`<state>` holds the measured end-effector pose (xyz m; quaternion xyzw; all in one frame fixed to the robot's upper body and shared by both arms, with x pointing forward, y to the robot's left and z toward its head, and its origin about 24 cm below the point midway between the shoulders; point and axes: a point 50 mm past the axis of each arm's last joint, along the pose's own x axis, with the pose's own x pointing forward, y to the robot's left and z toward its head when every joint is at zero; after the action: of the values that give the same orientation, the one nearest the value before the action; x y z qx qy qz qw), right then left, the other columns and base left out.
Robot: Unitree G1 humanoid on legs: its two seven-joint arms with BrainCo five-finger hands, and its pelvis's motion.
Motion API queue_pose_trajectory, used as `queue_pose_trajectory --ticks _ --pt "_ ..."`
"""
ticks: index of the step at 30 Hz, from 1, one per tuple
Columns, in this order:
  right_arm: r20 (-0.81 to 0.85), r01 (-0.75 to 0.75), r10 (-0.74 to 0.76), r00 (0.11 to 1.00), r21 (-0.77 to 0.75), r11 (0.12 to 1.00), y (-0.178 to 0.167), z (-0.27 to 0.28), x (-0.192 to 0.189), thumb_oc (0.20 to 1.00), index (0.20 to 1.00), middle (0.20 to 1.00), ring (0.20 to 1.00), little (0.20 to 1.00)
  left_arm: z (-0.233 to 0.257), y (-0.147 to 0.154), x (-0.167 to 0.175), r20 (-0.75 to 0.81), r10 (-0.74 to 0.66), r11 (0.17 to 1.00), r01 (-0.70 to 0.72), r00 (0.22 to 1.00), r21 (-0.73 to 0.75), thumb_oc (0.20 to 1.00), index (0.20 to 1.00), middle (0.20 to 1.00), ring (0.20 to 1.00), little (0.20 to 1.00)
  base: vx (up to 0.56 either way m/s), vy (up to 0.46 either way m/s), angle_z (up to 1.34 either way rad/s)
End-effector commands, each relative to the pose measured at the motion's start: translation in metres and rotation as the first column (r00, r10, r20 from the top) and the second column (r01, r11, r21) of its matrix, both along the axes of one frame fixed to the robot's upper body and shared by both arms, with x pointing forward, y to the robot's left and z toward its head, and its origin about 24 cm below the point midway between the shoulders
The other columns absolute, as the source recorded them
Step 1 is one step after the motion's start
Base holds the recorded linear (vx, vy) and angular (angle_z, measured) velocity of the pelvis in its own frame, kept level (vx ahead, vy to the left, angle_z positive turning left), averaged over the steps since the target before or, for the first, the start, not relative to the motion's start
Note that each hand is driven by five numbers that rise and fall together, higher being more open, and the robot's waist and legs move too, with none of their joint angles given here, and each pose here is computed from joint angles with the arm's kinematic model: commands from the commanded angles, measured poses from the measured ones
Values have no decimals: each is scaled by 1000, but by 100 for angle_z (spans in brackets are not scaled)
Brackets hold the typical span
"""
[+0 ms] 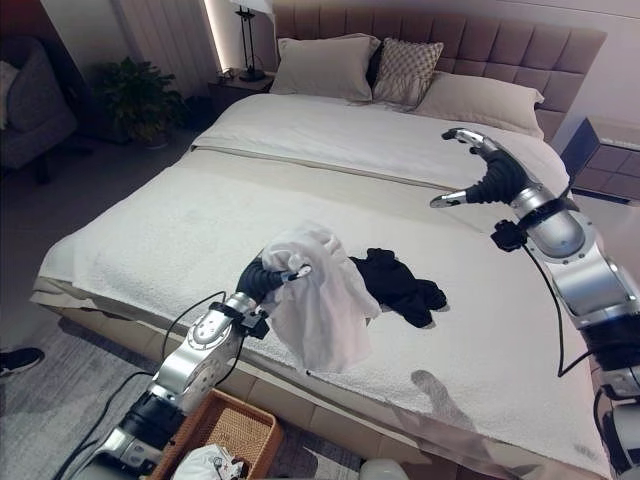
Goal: Pick up clothes into the bucket
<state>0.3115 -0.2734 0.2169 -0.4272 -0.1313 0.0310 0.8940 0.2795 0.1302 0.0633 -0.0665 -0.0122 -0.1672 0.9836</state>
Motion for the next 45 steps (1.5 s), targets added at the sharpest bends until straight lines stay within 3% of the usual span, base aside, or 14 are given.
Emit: queue_pose_trajectory --ticks 1,7,11,16,21,29,32,41,42,43,44,45 --pt "117 17 -24 993 60 998 -2 11 -4 1000 1000 1000 1000 1000 30 17 -6 145 64 994 -51 987 -94 200 200 200 200 200 0 0 0" --pt "72 180 -201 977 233 956 -25 -38 -14 1000 1000 1000 1000 1000 1 55 -36 40 214 973 -209 976 -97 200 200 200 200 200 -17 -4 0" --pt "46 297 -327 944 312 902 -40 -61 -18 1000 1000 1000 1000 1000 -15 89 -54 3 343 939 -343 939 8 200 200 200 200 200 -105 -7 6" --pt "-3 428 -471 882 424 798 -52 -92 -24 1000 1000 1000 1000 1000 -43 132 -76 -69 553 828 -539 830 157 200 200 200 200 200 -98 10 16" --pt "-31 486 -541 841 482 729 -58 -104 -26 1000 1000 1000 1000 1000 -55 152 -84 -100 664 744 -641 741 192 200 200 200 200 200 -79 25 24" --pt "-8 496 -609 793 587 639 -63 -96 -17 1000 1000 1000 1000 1000 -53 177 -71 -4 769 600 -719 639 350 200 200 200 200 200 -75 32 13" --pt "51 465 -632 773 631 620 -63 -75 -6 1000 1000 1000 1000 1000 -50 185 -49 29 814 526 -758 580 386 200 200 200 200 200 -110 43 1" --pt "194 393 -653 732 663 637 -65 -26 7 1000 1000 1000 1000 1000 -37 200 -26 120 853 404 -786 509 468 200 200 200 200 200 -57 44 -4" --pt "215 384 -655 724 663 643 -66 -18 8 1000 1000 1000 1000 1000 -36 201 -24 120 857 393 -786 502 477 498 498 498 498 498 37 34 -8" --pt "227 381 -657 719 662 646 -65 -16 9 1000 1000 1000 1000 1000 -36 201 -23 129 860 380 -788 494 483 498 498 498 498 498 65 16 -13" --pt "242 371 -655 716 663 650 -63 -12 10 1000 1000 1000 1000 1000 -35 202 -22 133 868 363 -795 478 486 1000 1000 1000 1000 1000 76 18 -13" --pt "255 369 -656 711 659 656 -63 -7 11 1000 1000 1000 1000 1000 -36 204 -21 133 874 346 -791 468 505 1000 1000 1000 1000 1000 -7 42 -10"
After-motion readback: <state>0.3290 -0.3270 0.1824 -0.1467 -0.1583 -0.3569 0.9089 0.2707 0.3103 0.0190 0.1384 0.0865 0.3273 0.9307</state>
